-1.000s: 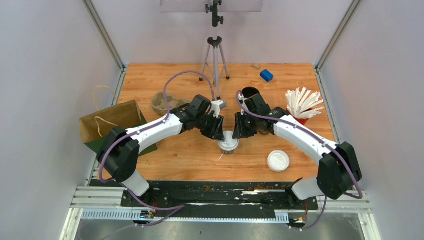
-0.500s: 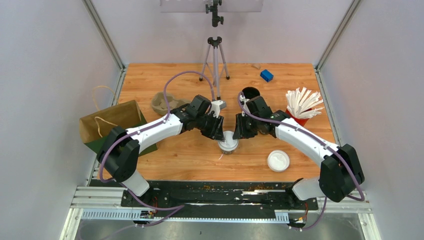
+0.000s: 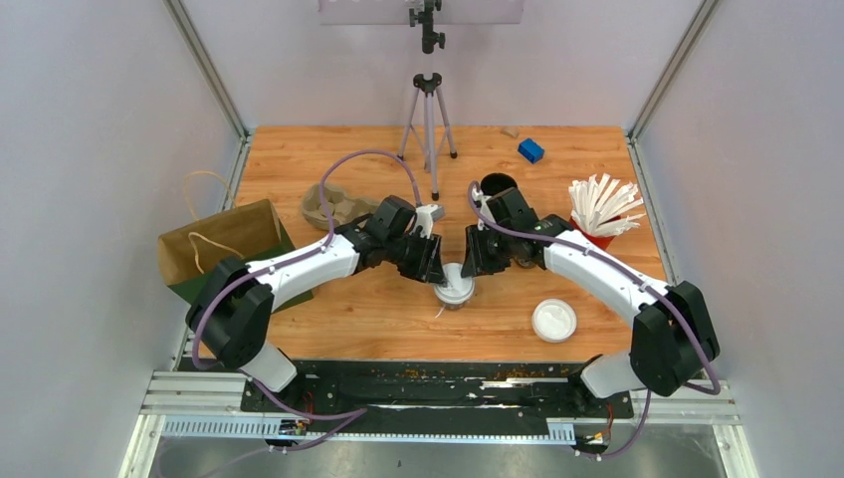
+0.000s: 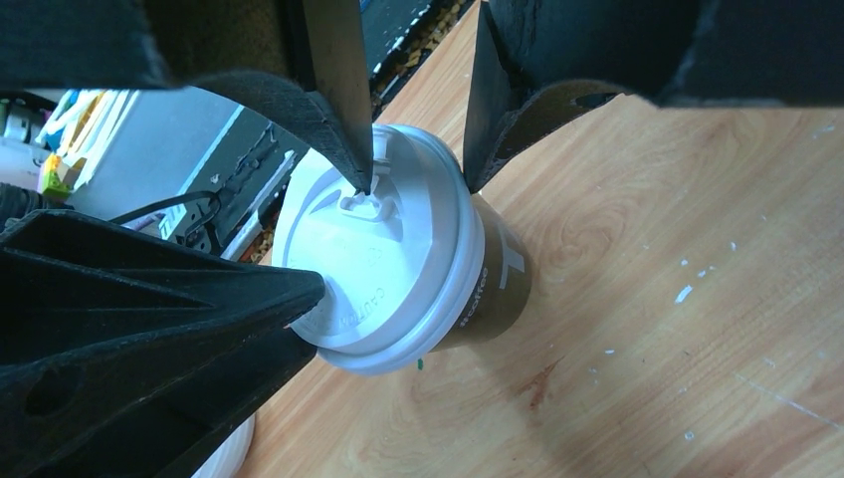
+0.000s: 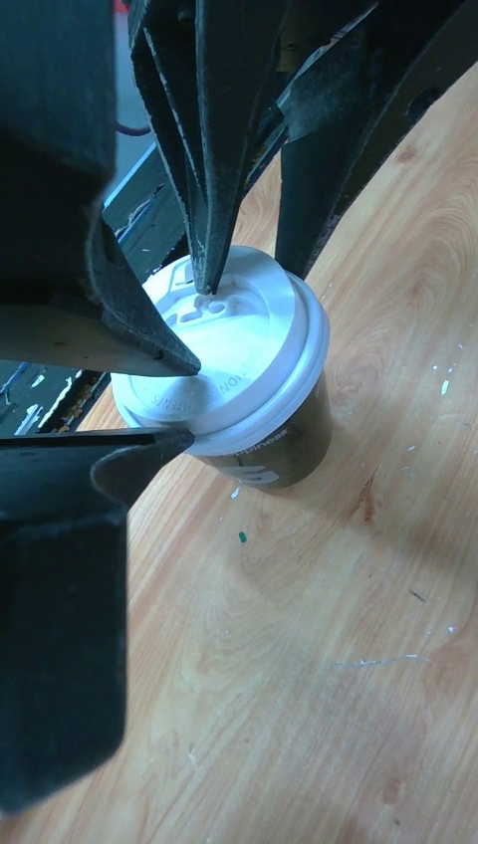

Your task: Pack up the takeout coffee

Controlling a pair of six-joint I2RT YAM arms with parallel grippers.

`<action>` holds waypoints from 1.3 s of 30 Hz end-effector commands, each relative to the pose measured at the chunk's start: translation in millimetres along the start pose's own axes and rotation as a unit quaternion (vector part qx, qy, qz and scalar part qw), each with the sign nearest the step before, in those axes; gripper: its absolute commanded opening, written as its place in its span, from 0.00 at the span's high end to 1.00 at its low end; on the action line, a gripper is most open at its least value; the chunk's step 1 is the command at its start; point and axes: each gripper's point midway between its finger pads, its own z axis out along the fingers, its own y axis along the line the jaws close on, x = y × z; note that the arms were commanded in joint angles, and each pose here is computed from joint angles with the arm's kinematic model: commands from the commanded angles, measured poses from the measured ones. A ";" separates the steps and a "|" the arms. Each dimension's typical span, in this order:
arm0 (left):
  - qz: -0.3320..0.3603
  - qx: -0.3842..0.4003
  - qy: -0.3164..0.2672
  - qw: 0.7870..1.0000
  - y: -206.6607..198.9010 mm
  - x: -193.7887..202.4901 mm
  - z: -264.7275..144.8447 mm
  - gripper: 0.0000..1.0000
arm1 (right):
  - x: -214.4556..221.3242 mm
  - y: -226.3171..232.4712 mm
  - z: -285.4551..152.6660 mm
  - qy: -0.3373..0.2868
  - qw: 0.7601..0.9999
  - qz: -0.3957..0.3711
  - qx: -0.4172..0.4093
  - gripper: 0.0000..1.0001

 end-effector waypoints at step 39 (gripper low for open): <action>-0.058 -0.044 -0.072 0.995 -22.7 -3.1 -33.1 0.47 | -13.9 14.6 -36.9 -0.018 0.999 0.038 0.020 0.54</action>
